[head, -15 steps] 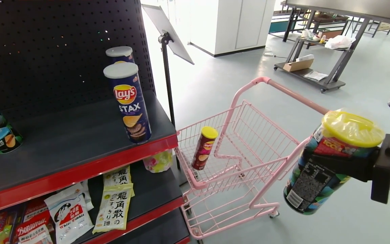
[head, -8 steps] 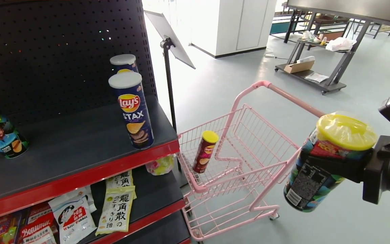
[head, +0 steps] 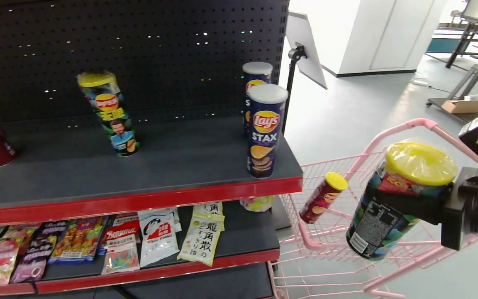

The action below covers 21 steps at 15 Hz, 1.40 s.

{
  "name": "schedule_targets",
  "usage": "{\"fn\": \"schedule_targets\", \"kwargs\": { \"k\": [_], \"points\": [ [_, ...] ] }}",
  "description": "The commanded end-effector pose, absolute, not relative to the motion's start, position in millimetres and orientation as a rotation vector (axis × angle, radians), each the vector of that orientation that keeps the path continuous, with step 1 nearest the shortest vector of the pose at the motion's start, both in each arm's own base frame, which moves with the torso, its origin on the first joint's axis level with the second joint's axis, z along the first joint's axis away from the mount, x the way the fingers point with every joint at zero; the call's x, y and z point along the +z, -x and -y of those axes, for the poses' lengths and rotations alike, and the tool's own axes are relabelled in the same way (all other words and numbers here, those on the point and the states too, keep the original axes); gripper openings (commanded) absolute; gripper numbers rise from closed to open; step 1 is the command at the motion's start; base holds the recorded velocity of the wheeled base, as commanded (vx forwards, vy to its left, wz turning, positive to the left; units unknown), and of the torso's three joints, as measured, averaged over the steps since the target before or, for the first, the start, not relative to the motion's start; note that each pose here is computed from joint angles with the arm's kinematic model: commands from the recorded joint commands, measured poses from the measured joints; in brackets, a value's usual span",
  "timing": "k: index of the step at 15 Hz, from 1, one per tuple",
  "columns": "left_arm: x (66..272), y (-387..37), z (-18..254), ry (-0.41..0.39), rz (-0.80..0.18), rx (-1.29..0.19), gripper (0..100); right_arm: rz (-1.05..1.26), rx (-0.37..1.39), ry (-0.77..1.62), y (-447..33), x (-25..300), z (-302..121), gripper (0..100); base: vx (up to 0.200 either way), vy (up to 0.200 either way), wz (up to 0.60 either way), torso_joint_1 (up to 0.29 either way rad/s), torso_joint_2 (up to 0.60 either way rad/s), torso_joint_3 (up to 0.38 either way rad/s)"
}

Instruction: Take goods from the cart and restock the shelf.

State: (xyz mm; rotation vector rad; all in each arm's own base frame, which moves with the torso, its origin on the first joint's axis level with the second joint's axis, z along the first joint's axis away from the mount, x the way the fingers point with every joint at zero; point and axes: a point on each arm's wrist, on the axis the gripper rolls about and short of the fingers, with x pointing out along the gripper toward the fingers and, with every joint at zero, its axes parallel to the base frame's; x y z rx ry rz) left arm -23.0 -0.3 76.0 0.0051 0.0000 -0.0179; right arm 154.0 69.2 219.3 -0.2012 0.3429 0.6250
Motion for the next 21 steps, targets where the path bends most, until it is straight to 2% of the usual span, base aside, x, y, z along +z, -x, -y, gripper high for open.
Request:
{"fn": "schedule_targets", "kwargs": {
  "k": [1, 8, 14, 21],
  "points": [
    [76.0, 23.0, 0.3, -0.006, 0.0, -0.017, 100, -0.357, 0.616, 0.226, -154.9, 214.7, -69.1, 0, 0.0, 0.0, 0.0, 0.0, 0.0, 0.0],
    [76.0, 23.0, 0.3, -0.011, 0.0, -0.017, 100, -0.319, 0.623, 0.233, -157.3, 210.2, -71.0, 0, 0.0, 0.2, 0.0, 0.004, 0.0, 0.005],
    [76.0, 23.0, 0.3, -0.011, 0.0, -0.017, 100, -0.276, 0.81, 0.211, -155.0, 213.1, -82.7, 0, 0.0, 0.2, 0.0, 0.0, 0.01, 0.002],
    [76.0, 23.0, 0.3, -0.011, 0.0, -0.018, 100, -0.28, 0.905, 0.232, -151.0, 209.3, -96.1, 0, 0.0, 0.2, 0.0, -0.001, 0.0, 0.002]
  ]
}}
